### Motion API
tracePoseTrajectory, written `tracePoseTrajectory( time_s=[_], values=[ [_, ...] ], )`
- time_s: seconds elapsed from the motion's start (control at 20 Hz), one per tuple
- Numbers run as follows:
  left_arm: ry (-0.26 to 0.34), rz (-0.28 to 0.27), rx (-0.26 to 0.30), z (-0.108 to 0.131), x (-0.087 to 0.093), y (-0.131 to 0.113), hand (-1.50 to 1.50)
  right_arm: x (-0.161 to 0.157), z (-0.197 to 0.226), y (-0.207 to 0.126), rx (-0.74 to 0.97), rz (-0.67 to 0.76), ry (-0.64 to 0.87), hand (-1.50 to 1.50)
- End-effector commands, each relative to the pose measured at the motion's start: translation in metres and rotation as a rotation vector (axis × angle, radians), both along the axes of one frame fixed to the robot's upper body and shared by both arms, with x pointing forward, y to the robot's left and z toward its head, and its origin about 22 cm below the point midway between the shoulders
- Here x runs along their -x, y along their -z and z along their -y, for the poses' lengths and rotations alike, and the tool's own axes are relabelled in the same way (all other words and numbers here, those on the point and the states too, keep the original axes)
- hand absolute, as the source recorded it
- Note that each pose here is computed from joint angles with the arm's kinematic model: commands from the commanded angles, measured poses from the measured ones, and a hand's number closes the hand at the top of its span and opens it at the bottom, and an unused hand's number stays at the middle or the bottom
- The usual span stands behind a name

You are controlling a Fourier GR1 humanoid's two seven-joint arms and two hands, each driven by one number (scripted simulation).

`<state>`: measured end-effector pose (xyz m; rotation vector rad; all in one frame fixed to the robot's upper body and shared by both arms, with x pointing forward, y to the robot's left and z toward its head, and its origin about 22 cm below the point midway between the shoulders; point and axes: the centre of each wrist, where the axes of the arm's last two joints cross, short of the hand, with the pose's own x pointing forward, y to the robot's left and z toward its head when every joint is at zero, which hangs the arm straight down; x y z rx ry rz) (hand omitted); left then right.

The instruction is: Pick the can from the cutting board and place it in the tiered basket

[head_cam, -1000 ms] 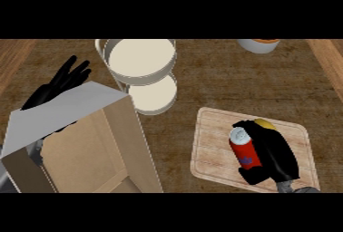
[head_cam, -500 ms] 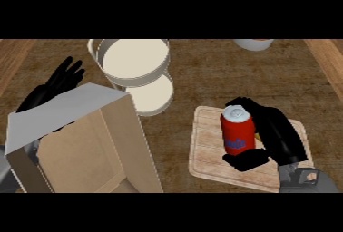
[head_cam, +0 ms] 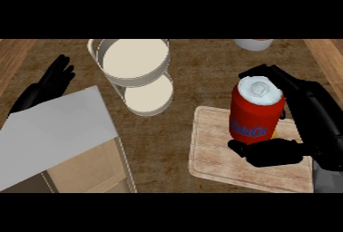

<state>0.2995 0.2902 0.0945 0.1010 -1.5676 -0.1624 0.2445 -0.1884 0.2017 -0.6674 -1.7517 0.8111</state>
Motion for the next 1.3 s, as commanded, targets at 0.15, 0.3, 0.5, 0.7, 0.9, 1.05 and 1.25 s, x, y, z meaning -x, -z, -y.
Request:
tracePoseTrajectory(
  time_s=[0.15,0.3,0.5,0.7,0.9,1.05,1.25],
  values=[
    [0.1,-0.169,0.13,0.045,0.016,0.045,0.0,0.0,-0.018,-0.06,0.027,0.086,0.008,1.5],
    [0.133,-0.179,0.129,0.054,0.015,0.037,0.0,-0.019,-0.031,-0.079,0.045,0.06,0.006,1.5],
    [0.13,-0.181,0.134,0.061,0.016,0.049,0.0,-0.037,-0.056,-0.094,0.07,0.029,0.015,1.5],
    [0.144,-0.171,0.135,0.059,0.013,0.048,0.0,-0.053,-0.095,-0.106,0.016,-0.02,0.026,1.5],
    [0.153,-0.188,0.122,0.055,0.013,0.042,0.0,-0.073,-0.126,-0.111,-0.005,-0.026,0.057,1.5],
    [0.156,-0.186,0.154,0.073,0.011,0.043,0.0,-0.092,-0.134,-0.109,-0.035,-0.014,0.056,1.5],
    [0.165,-0.163,0.15,0.067,0.014,0.038,0.0,-0.112,-0.159,-0.095,-0.063,-0.045,0.042,1.5]
  ],
)
